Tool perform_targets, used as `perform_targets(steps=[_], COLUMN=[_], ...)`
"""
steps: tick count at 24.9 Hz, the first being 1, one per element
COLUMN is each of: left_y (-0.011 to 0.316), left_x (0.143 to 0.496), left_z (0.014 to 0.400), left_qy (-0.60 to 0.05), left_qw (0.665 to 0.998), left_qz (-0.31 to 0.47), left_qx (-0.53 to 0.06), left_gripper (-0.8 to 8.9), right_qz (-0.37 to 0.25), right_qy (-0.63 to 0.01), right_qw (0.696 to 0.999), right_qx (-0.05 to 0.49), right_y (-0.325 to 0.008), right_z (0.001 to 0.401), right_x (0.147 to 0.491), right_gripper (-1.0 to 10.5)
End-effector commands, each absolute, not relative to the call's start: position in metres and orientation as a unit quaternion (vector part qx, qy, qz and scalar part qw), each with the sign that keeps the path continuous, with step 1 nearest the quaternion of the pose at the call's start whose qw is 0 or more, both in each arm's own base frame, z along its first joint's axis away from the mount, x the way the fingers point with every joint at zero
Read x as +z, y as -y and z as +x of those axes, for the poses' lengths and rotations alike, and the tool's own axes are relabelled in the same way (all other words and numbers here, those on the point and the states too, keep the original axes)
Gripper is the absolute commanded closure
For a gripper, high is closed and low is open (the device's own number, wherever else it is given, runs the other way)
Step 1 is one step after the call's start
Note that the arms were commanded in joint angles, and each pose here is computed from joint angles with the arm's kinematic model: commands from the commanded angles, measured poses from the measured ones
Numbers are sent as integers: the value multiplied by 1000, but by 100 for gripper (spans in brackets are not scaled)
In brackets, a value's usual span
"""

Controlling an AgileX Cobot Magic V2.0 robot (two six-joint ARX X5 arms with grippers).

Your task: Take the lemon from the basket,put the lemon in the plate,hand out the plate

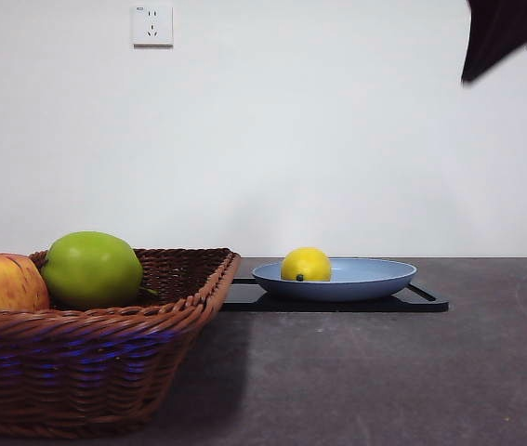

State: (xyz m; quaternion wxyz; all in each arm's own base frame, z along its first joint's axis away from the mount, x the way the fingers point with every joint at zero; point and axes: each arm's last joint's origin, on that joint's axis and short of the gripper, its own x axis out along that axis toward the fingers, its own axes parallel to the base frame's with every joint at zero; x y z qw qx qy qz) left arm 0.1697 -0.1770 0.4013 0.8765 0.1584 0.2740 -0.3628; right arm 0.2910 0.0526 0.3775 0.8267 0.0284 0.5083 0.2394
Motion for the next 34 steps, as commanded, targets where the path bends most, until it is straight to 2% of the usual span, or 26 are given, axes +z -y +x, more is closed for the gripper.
perform_targets(steps=[1,4,7,9,11,14,20,23,26,34], left_y=[169,147,129,118,106,88,71,66,64,64], left_x=[405,405,405,400,387,354,302,285,280,279], left_z=[180,196,201,195,182,158,130,120,117,118], left_qy=[-270,-277,-256,-204,-153,-130,-114,-108,-123,-127], left_qw=[885,901,920,939,953,961,967,968,967,967], left_qz=[168,153,136,116,96,74,27,4,-6,-5], left_qx=[-341,-295,-264,-253,-244,-234,-227,-225,-223,-222], left_gripper=[807,807,807,807,807,807,807,807,805,805], right_qz=[-29,-76,-76,-68,-66,-54,-38,-7,24,26], right_qy=[-439,-324,-228,-182,-148,-115,-77,-84,-105,-105], right_qw=[879,933,957,963,971,974,978,978,977,977], right_qx=[186,136,161,186,177,187,190,190,184,183], right_y=[-65,-81,-91,-94,-93,-91,-87,-87,-88,-88], right_z=[268,223,186,169,157,145,133,131,133,133], right_x=[408,443,455,448,427,379,312,289,283,283], right_gripper=[941,941,941,941,941,941,941,941,940,936])
